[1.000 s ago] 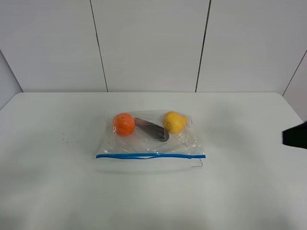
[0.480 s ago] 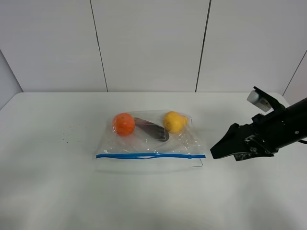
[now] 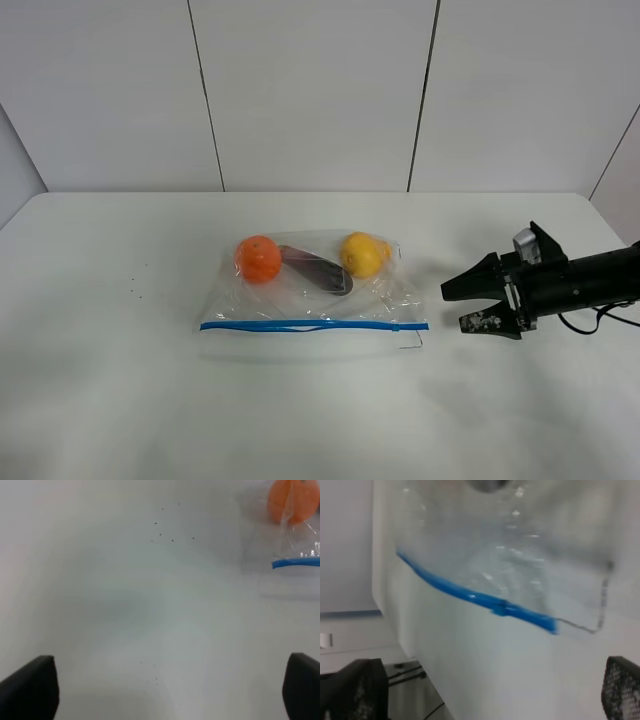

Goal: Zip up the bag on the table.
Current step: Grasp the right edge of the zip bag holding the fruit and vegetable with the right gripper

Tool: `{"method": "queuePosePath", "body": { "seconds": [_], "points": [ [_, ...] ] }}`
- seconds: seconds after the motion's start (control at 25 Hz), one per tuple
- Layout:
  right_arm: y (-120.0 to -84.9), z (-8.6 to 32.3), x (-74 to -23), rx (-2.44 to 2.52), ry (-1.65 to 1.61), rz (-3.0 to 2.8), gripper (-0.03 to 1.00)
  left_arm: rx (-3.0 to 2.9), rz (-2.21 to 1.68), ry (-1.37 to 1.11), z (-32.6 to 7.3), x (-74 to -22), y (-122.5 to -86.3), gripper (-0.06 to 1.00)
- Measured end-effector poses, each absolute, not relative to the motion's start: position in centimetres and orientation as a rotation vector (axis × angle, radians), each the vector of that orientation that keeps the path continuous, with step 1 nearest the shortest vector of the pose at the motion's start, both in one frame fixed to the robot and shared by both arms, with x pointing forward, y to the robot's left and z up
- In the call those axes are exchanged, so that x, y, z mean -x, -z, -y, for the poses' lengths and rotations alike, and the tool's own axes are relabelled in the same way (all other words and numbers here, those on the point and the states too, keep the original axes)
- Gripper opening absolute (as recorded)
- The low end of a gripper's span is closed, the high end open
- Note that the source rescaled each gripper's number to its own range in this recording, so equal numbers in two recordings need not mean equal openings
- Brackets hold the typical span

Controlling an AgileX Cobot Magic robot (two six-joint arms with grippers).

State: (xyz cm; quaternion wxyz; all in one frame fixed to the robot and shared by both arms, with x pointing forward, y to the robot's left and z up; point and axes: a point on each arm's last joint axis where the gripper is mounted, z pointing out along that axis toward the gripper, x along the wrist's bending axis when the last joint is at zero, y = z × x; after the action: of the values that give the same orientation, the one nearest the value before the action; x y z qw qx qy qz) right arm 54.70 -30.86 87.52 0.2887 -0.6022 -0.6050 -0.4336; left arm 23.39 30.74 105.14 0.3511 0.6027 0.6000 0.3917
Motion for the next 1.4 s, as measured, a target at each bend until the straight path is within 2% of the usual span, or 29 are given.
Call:
{"method": "queuePosePath", "body": {
  "seconds": [0.12,0.52,0.88,1.4],
  "points": [
    [-86.0,30.9,-55.1,1.62,1.137,1.569,1.0,-1.56,-1.553,-1.014,-30.7,-23.4,-105.1,1.0],
    [-86.0,30.8,-55.6,1.64,1.19,1.559,1.0,-1.56,-1.553,-1.014,-30.7,-23.4,-105.1,1.0],
    [-85.5,28.0,-56.0,1.631,1.128,1.65,1.0,-1.56,-1.553,-1.014,-30.7,-23.4,-105.1,1.0],
    [-85.8,27.9,-56.7,1.696,1.2,1.57,1.0,-1.56,-1.553,-1.014,-30.7,-23.4,-105.1,1.0]
  ]
}}
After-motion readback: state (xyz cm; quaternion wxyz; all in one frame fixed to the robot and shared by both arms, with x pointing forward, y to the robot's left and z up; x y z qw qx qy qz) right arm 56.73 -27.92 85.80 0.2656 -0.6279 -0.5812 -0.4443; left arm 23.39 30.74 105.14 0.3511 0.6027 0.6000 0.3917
